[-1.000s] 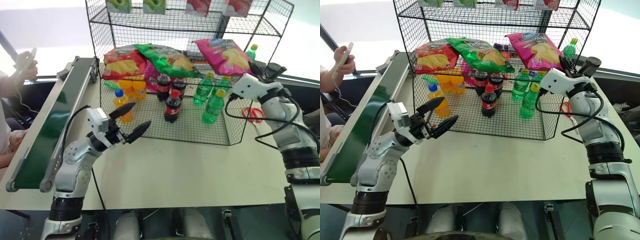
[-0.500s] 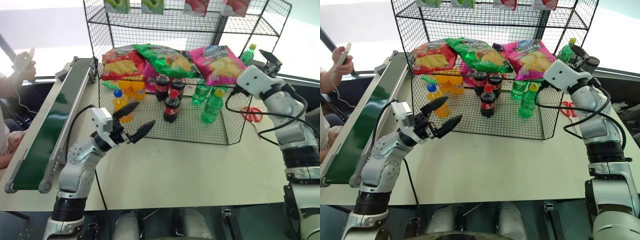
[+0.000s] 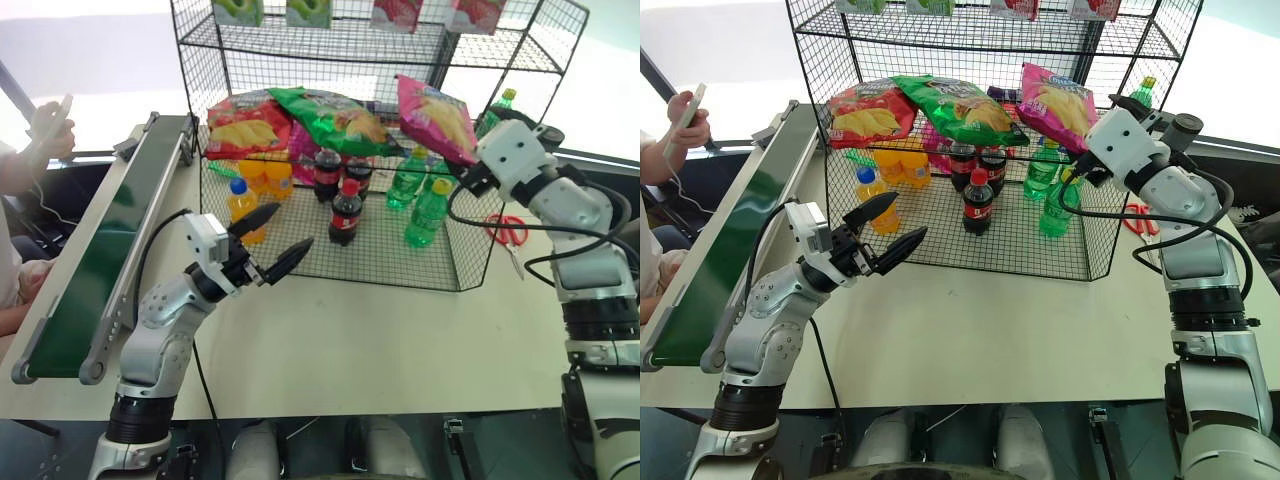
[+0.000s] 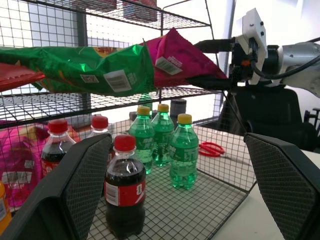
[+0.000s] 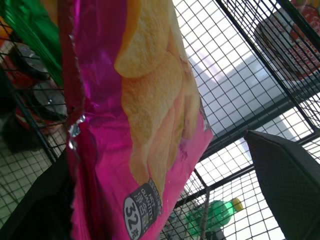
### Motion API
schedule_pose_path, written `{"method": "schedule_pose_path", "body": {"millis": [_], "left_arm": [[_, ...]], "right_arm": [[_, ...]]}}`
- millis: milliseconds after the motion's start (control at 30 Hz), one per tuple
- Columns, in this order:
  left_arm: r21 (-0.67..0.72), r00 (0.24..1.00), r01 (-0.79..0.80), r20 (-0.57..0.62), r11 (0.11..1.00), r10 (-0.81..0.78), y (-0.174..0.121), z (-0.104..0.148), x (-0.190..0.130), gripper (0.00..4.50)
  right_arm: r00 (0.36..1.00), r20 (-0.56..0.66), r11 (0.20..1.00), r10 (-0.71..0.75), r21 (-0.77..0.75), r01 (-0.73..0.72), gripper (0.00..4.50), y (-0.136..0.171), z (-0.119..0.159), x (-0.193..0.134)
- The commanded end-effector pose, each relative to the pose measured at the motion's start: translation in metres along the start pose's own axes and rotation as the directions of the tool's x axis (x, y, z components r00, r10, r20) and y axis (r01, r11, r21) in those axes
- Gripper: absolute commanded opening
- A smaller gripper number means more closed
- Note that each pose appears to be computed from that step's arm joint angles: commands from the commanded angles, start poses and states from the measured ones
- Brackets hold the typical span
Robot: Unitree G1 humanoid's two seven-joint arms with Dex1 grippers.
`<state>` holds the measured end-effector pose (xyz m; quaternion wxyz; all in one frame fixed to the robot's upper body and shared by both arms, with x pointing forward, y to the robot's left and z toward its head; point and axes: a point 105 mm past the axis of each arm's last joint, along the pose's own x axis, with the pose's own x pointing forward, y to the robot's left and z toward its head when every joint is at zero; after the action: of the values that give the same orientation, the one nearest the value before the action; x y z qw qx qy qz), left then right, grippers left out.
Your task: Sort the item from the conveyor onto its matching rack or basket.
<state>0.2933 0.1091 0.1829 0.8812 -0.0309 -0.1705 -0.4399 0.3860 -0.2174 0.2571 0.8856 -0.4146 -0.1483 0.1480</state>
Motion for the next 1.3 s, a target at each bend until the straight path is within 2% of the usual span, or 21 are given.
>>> {"method": "schedule_pose_path", "body": {"millis": [33, 133, 267, 367, 633, 833, 900, 1067, 1100, 1233, 1300], "left_arm": [[0.037, 0.999, 0.036, 0.029, 0.999, -0.037, -0.007, 0.011, 0.005, 4.50], [0.049, 0.999, 0.047, 0.023, 0.998, -0.049, -0.008, 0.011, 0.005, 4.50], [0.046, 0.999, 0.043, 0.024, 0.998, -0.044, -0.007, 0.011, 0.006, 4.50], [0.048, 0.999, 0.042, 0.025, 0.998, -0.044, -0.008, 0.011, 0.006, 4.50], [0.050, 0.999, 0.045, 0.025, 0.998, -0.046, -0.010, 0.011, 0.007, 4.50], [0.056, 0.999, 0.042, 0.021, 0.998, -0.043, -0.010, 0.011, 0.007, 4.50], [0.053, 0.999, 0.038, 0.023, 0.998, -0.039, -0.010, 0.011, 0.006, 4.50], [0.054, 0.999, 0.033, 0.018, 0.998, -0.034, -0.010, 0.010, 0.005, 4.50], [0.048, 0.999, 0.030, 0.022, 0.998, -0.031, -0.010, 0.010, 0.005, 4.50], [0.046, 0.999, 0.031, 0.021, 0.998, -0.032, -0.010, 0.008, 0.005, 4.50], [0.046, 0.999, 0.034, 0.021, 0.998, -0.035, -0.010, 0.008, 0.005, 4.50]], "right_arm": [[0.995, 0.099, 1.000, -0.005, -0.016, 0.007, 4.24, -0.006, 0.023, -0.003], [0.995, 0.100, 1.000, -0.015, -0.018, 0.017, 3.27, -0.008, 0.023, -0.001], [0.994, 0.110, 0.995, 0.009, -0.101, 0.002, 1.16, -0.004, 0.026, -0.001], [0.993, 0.116, 0.987, -0.026, -0.152, 0.044, 0.03, -0.010, 0.027, -0.001], [0.997, 0.077, 0.894, -0.021, -0.445, 0.053, 0.03, -0.011, 0.019, 0.006], [0.998, 0.068, 0.861, 0.021, -0.509, 0.017, 0.03, -0.004, 0.010, 0.015], [0.998, 0.068, 0.878, 0.002, -0.477, 0.031, 0.03, -0.009, 0.006, 0.014], [0.998, 0.066, 0.921, -0.009, -0.387, 0.034, 2.08, -0.022, 0.002, 0.007], [0.998, 0.060, 0.927, 0.008, -0.375, 0.015, 2.66, -0.022, 0.001, 0.005], [0.993, 0.081, 0.965, 0.083, -0.255, -0.060, 4.46, -0.021, 0.004, -0.007], [0.991, 0.089, 0.971, 0.104, -0.223, -0.082, 4.46, -0.022, 0.006, -0.012]]}}
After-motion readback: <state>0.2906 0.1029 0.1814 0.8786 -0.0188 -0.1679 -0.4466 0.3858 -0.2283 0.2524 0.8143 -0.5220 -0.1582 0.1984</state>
